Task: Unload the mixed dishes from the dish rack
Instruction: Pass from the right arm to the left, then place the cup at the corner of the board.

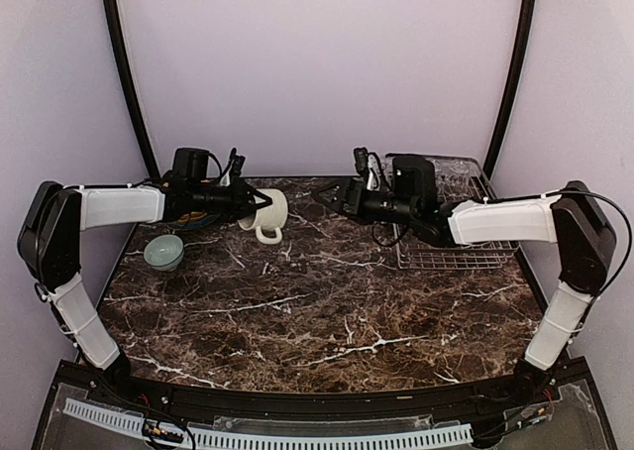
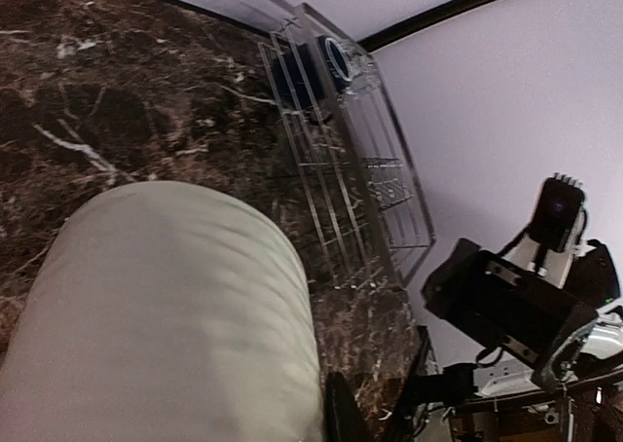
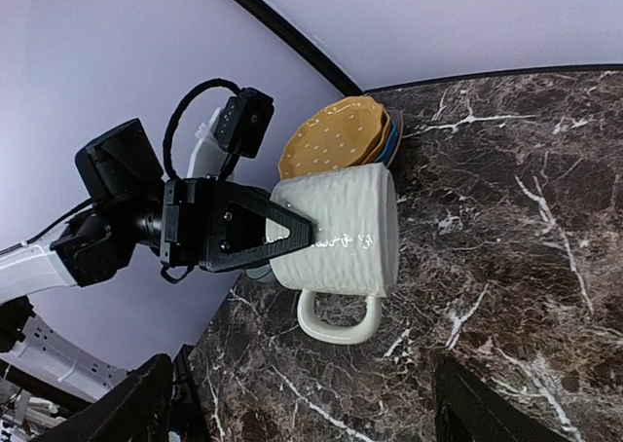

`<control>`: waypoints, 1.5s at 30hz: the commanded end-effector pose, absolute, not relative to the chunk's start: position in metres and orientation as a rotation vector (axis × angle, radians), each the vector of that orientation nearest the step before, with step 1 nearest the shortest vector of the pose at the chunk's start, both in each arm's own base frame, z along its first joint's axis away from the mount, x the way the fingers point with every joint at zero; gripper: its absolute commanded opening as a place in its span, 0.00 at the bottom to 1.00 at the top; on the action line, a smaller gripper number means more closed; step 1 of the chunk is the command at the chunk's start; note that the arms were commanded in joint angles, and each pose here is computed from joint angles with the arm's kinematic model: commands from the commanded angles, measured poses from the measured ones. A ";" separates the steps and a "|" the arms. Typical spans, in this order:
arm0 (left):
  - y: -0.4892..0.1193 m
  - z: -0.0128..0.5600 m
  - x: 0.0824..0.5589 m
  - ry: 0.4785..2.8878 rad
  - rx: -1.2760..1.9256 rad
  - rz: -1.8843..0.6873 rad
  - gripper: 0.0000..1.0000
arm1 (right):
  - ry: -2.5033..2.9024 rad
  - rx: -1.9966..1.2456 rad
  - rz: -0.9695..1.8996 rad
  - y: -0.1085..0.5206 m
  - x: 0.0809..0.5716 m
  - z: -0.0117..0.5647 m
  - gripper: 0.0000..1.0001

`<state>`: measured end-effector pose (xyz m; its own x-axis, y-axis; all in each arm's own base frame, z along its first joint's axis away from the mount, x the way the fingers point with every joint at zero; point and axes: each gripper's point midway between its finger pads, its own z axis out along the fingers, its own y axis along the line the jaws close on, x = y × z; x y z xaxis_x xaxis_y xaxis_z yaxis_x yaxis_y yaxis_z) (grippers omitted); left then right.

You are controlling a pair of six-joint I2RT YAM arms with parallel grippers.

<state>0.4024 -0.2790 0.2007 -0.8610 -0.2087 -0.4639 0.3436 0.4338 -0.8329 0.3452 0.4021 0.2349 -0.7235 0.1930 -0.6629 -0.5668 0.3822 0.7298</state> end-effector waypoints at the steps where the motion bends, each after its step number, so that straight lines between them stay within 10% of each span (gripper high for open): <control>1: -0.235 0.182 0.405 2.396 0.184 -0.935 0.01 | 1.989 -0.334 1.217 0.381 0.351 0.229 0.89; 15: -0.182 0.142 0.423 2.643 0.214 -0.283 0.01 | 2.006 -0.342 1.094 0.366 0.353 0.230 0.91; 45: -0.184 0.110 0.415 2.808 0.279 -0.182 0.01 | 2.026 -0.301 1.015 0.346 0.349 0.223 0.92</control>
